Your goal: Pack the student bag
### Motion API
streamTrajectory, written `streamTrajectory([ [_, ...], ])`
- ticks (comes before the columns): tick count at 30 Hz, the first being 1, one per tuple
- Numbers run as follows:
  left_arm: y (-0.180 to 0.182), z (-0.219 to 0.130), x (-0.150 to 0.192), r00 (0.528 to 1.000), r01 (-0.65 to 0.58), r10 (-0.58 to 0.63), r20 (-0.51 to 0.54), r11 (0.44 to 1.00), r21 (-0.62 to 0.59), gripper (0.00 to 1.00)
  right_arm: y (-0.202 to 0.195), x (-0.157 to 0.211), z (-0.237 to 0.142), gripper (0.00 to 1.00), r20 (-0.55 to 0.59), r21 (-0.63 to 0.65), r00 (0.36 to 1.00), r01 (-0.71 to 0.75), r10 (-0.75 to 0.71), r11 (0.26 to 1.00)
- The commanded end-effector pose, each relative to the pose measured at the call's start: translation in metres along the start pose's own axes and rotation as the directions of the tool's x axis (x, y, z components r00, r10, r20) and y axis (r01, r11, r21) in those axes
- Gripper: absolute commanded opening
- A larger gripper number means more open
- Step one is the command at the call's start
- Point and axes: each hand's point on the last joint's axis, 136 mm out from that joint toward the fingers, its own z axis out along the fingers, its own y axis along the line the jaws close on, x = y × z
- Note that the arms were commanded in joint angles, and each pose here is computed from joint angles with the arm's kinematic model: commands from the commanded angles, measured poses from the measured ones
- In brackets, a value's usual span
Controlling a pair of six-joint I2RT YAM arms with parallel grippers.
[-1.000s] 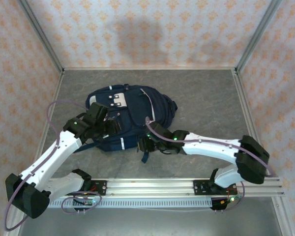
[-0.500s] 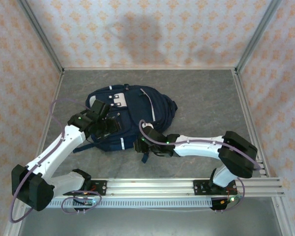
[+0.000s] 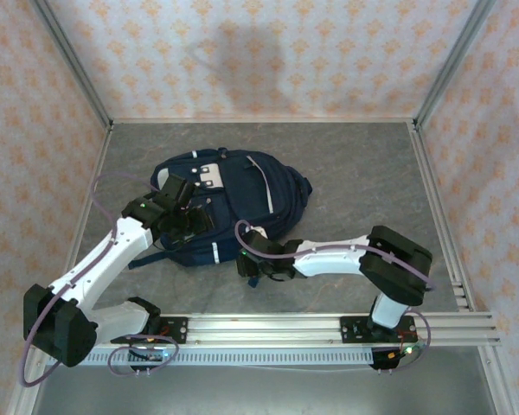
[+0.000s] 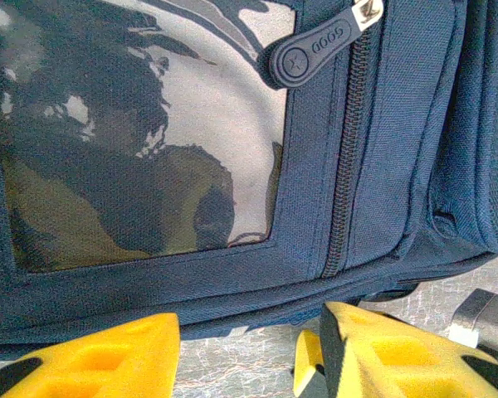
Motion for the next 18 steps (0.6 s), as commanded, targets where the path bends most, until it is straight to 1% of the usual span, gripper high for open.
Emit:
streamTrajectory([
  [1,0.007,0.002,-0.001,1.0,-0.014,0.014,0.0,1.0,-0.021,0.48,0.004,-0.011,0.001,0.4,0.026,0.034,1.0,0.011,-0.012,0.999],
  [5,0.01,0.002,-0.001,1.0,-0.023,0.023,0.002,0.999,-0.032,0.48,0.008,-0.011,0.007,0.37,-0.001,0.038,1.0,0.02,-0.02,0.999],
  [9,0.013,0.002,-0.001,1.0,-0.028,0.028,-0.004,0.999,-0.04,0.48,-0.001,-0.004,0.014,0.35,-0.033,0.087,0.999,0.018,-0.015,0.996],
  [15,0.018,0.0,0.0,1.0,-0.029,0.029,-0.002,0.998,-0.053,0.48,-0.01,0.003,0.018,0.32,-0.056,0.125,0.998,0.011,-0.004,0.992],
  [16,0.019,0.0,-0.001,1.0,-0.028,0.028,0.002,0.998,-0.055,0.48,-0.012,0.003,0.018,0.31,-0.056,0.129,0.998,0.011,-0.003,0.992],
  [18,0.02,0.001,0.0,1.0,-0.025,0.025,0.003,0.998,-0.058,0.48,-0.014,0.006,0.019,0.26,-0.062,0.136,0.998,0.014,-0.006,0.991],
])
